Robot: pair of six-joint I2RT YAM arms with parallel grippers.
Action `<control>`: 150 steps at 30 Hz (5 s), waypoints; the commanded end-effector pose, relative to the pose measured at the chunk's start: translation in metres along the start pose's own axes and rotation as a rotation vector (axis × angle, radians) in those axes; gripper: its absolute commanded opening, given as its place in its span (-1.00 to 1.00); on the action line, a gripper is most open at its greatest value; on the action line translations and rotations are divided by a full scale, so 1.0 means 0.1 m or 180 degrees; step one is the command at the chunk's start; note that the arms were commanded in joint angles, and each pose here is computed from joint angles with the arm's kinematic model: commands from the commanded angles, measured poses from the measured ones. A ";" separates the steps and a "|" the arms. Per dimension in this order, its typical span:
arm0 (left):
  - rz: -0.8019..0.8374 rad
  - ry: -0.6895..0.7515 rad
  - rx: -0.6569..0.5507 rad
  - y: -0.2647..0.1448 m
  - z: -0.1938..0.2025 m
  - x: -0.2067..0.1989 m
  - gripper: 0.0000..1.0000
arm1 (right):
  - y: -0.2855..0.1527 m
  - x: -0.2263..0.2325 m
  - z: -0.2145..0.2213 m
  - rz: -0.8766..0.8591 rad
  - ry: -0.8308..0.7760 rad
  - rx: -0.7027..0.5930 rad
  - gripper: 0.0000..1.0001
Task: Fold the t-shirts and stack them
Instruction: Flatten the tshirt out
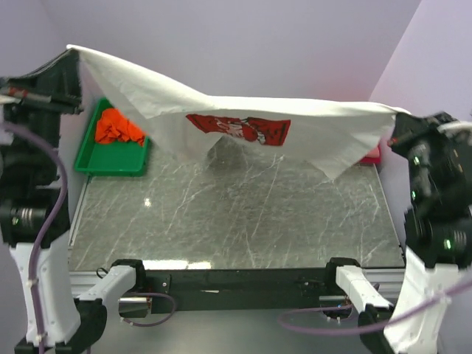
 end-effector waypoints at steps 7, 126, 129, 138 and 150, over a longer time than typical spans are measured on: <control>0.0215 0.0689 -0.0745 -0.42 -0.79 -0.41 -0.99 | -0.78 0.00 -0.38 -0.0108 0.0133 -0.0645 -1.00; -0.2569 -0.0541 0.4774 -1.10 5.16 2.50 0.94 | 1.54 -0.75 4.54 0.0957 -0.0061 0.4498 0.14; -0.2485 -0.0500 0.4787 -1.05 5.23 2.56 0.94 | 1.52 -0.81 4.62 0.1082 -0.0098 0.4600 0.13; -0.2207 -0.0423 0.4855 -0.73 5.50 2.81 0.94 | 1.66 -0.79 4.62 0.1212 -0.0165 0.4638 0.12; -0.2008 -0.0548 0.4815 -0.43 5.83 2.97 0.94 | 1.84 -0.76 4.54 0.1265 -0.0268 0.4616 0.12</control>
Point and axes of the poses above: each gripper's point midway between its finger pads, its own y axis out along the fingers, its own x axis along the line the jaws close on, z = x × y, the point moved 7 cm from there along -y, back along the fingers
